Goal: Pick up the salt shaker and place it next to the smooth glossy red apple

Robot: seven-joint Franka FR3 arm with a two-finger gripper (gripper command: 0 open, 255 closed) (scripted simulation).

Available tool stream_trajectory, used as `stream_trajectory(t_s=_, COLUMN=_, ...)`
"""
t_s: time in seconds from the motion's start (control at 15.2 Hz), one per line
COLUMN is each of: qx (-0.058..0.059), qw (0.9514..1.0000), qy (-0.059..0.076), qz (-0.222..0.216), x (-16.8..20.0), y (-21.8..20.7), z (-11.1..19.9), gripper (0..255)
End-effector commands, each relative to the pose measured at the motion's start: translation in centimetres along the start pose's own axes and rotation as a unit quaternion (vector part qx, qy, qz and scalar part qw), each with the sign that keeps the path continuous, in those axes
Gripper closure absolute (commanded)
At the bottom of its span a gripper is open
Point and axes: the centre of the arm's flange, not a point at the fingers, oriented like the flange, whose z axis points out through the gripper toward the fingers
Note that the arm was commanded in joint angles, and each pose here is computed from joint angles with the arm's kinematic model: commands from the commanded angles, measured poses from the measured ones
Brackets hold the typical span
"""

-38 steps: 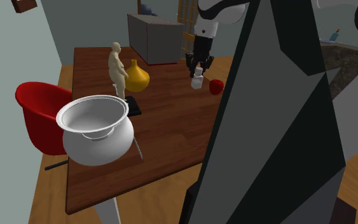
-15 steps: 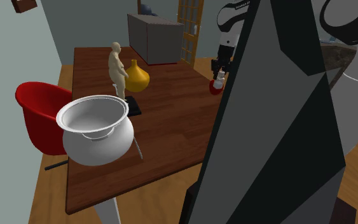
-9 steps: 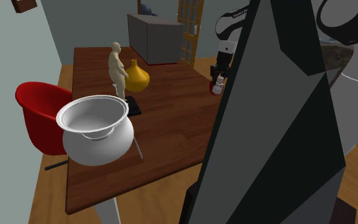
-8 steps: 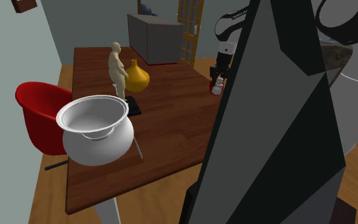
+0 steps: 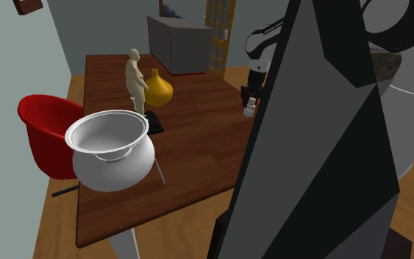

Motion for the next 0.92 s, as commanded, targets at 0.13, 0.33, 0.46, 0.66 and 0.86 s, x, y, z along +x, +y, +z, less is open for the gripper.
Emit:
stream_trajectory(t_s=0.13, qx=0.000, qw=1.0000, qy=0.000, qz=0.000, x=0.2, y=0.3, z=2.2, gripper=255)
stream_trajectory(t_s=0.33, qx=0.000, qw=1.0000, qy=0.000, qz=0.000, x=0.4, y=0.5, z=3.8, gripper=255)
stream_trajectory(t_s=0.46, qx=0.000, qw=1.0000, qy=0.000, qz=0.000, x=0.4, y=0.5, z=4.0, gripper=255)
stream_trajectory(t_s=0.66, qx=0.000, qw=1.0000, qy=0.000, qz=0.000, x=0.4, y=0.5, z=4.0, gripper=255)
stream_trajectory(t_s=0.86, qx=0.000, qw=1.0000, qy=0.000, qz=0.000, x=0.4, y=0.5, z=4.0, gripper=255)
